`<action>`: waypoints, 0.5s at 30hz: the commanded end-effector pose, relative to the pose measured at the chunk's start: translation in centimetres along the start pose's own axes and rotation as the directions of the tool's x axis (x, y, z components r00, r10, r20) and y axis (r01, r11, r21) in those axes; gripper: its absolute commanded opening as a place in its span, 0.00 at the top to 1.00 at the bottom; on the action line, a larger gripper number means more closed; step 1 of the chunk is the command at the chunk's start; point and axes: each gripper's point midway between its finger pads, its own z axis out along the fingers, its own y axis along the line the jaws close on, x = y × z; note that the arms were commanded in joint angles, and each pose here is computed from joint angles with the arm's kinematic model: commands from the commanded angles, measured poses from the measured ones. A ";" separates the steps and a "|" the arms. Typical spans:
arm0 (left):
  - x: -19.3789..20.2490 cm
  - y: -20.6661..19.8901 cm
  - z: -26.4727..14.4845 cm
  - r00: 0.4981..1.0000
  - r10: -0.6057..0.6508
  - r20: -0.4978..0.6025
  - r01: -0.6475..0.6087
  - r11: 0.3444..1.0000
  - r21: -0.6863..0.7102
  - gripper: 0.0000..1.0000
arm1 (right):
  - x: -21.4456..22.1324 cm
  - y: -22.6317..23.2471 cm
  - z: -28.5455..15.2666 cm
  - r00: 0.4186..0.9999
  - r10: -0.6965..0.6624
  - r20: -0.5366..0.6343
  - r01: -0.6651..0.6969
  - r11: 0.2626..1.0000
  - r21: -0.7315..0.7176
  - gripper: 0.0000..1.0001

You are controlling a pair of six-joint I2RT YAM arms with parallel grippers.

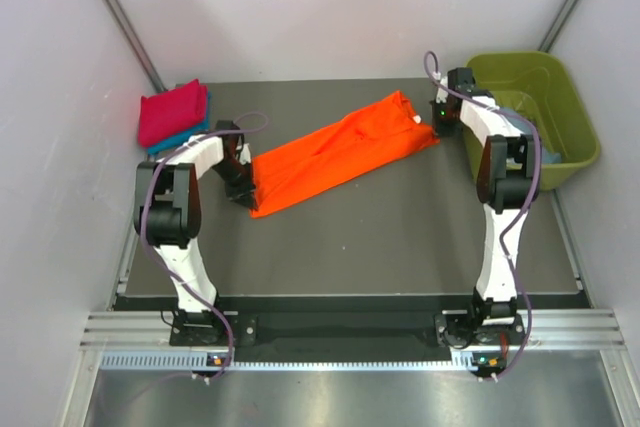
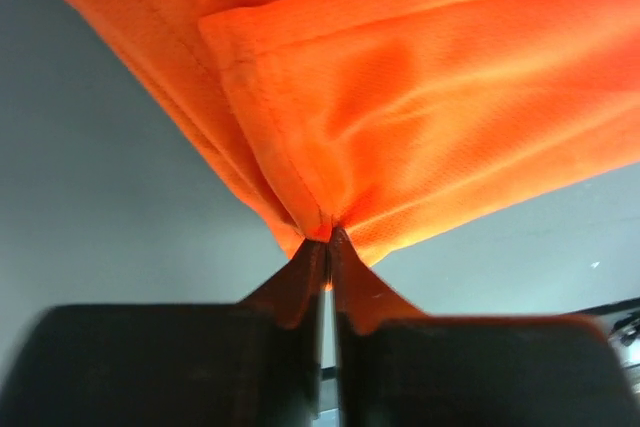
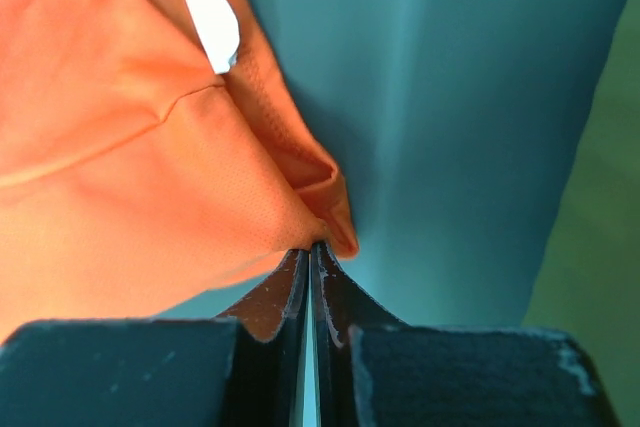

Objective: Fold and stack the t-shirts
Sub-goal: Fold the tshirt

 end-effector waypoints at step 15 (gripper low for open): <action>-15.3 2.0 -7.7 0.916 0.111 0.386 -0.078 0.992 -0.101 0.53 | -0.7 2.9 -7.0 0.986 0.153 0.062 -0.146 0.984 -0.101 0.39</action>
